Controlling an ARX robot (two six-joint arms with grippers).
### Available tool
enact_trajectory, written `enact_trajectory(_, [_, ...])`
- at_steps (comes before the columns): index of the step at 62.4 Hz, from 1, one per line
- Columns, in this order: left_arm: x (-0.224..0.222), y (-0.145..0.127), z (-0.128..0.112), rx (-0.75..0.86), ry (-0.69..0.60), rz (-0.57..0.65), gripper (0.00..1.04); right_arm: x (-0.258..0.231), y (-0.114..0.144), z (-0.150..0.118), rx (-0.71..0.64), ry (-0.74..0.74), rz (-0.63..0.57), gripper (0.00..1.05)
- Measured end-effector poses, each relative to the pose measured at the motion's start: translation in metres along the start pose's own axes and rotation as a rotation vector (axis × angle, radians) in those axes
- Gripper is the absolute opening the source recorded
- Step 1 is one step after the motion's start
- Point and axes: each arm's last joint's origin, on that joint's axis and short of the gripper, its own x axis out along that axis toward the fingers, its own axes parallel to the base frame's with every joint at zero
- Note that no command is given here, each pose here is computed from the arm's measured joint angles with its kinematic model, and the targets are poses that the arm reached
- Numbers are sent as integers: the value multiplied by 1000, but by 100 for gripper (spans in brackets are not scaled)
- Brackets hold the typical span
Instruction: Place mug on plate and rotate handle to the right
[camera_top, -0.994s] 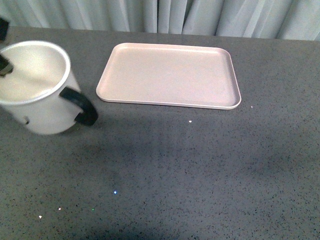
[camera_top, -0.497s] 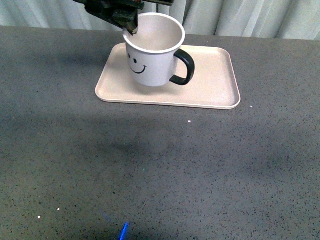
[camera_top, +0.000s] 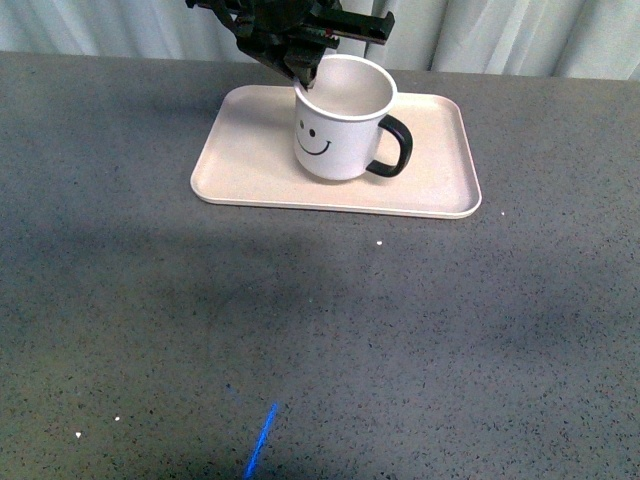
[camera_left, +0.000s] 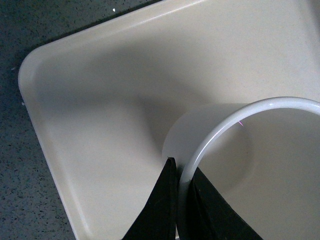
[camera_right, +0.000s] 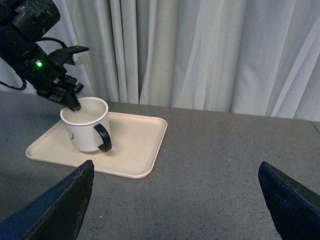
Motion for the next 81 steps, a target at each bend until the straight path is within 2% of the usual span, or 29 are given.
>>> enact_trajectory(27, [20,-7,-9,-12,35,-17,2,0,0,0,0,0,0,96])
enact_trajectory(37, [21,-8,-8,-13,18,-27,25,0,0,0,0,0,0,96])
enact_trajectory(41, [20,-8,-10,-13,1,-42,39,0,0,0,0,0,0,96])
enact_trajectory(47, [13,-9,-12,-19,-32,-75,54,0,0,0,0,0,0,96])
enact_trajectory(55, [-16,-7,-13,-27,-119,-97,73,0,0,0,0,0,0,96])
enact_trajectory(64, [-72,4,-18,-45,-268,-106,97,0,0,0,0,0,0,96])
enact_trajectory(67, [-88,8,-23,-51,-313,-99,96,0,0,0,0,0,0,96])
enact_trajectory(69, [-96,10,-28,-50,-406,-7,92,0,0,0,0,0,0,96])
enact_trajectory(71, [-106,18,-37,-82,-572,164,84,0,0,0,0,0,0,96])
enact_trajectory(72, [-109,20,-40,-93,-613,201,83,0,0,0,0,0,2,95])
enact_trajectory(75, [-124,32,-63,-153,-781,339,74,0,0,0,0,0,1,96])
enact_trajectory(81, [-152,56,-118,-210,-971,424,58,0,0,0,0,0,-2,96])
